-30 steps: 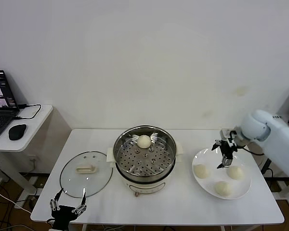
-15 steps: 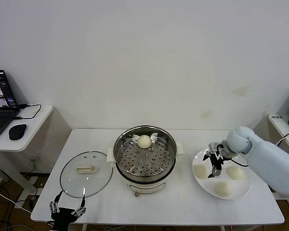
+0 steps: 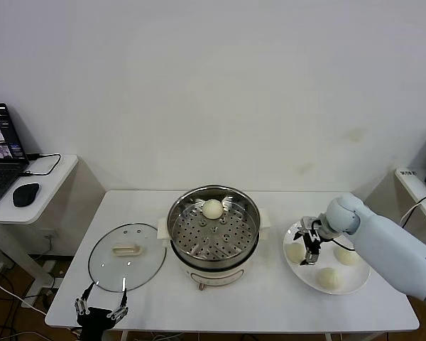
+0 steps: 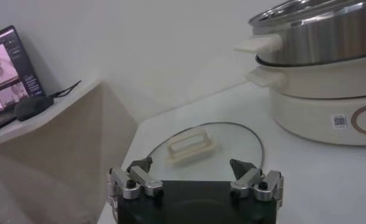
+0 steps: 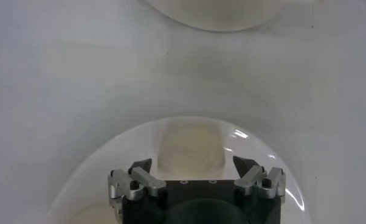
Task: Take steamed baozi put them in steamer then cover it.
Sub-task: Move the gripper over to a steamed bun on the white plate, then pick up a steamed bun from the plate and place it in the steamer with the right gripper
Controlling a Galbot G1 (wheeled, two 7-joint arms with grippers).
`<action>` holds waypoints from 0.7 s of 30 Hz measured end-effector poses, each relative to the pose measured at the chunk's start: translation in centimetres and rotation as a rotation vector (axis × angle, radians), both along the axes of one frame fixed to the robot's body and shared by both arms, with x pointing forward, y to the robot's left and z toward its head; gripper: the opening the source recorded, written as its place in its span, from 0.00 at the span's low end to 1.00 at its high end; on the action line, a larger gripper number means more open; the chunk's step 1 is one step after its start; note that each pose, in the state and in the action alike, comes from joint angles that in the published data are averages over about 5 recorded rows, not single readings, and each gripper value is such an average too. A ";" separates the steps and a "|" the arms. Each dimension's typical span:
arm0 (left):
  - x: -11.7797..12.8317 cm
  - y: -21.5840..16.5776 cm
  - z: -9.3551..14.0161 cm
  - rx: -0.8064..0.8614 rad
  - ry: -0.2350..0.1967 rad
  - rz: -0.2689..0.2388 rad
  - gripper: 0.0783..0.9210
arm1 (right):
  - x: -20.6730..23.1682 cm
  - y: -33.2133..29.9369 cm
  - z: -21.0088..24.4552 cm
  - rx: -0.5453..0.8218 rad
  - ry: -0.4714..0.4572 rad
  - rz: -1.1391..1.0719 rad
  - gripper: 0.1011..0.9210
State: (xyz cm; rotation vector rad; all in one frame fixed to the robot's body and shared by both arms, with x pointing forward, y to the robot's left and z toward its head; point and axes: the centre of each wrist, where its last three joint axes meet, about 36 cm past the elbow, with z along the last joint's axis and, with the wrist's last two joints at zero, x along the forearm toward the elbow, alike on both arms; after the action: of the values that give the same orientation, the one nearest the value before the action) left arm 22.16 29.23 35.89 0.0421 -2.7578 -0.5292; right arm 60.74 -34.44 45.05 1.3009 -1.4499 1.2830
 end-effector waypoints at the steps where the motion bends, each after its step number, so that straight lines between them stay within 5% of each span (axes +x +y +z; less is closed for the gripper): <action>1: 0.0 0.0 0.0 0.000 0.000 0.000 0.88 | 0.0 0.0 -0.1 0.000 0.000 -0.001 0.87; 10: 0.0 -0.1 -0.1 0.000 0.000 0.000 0.88 | 0.1 -0.3 0.1 0.010 -0.002 -0.011 0.72; 21: 0.3 -0.1 0.0 -0.002 -0.009 0.000 0.88 | 0.7 -1.4 3.4 0.019 -0.023 -0.024 0.71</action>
State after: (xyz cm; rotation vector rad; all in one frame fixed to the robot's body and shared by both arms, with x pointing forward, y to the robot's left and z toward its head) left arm 22.46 29.10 35.88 0.0441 -2.7670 -0.5272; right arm 61.43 -35.87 48.49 1.2811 -1.4925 1.2755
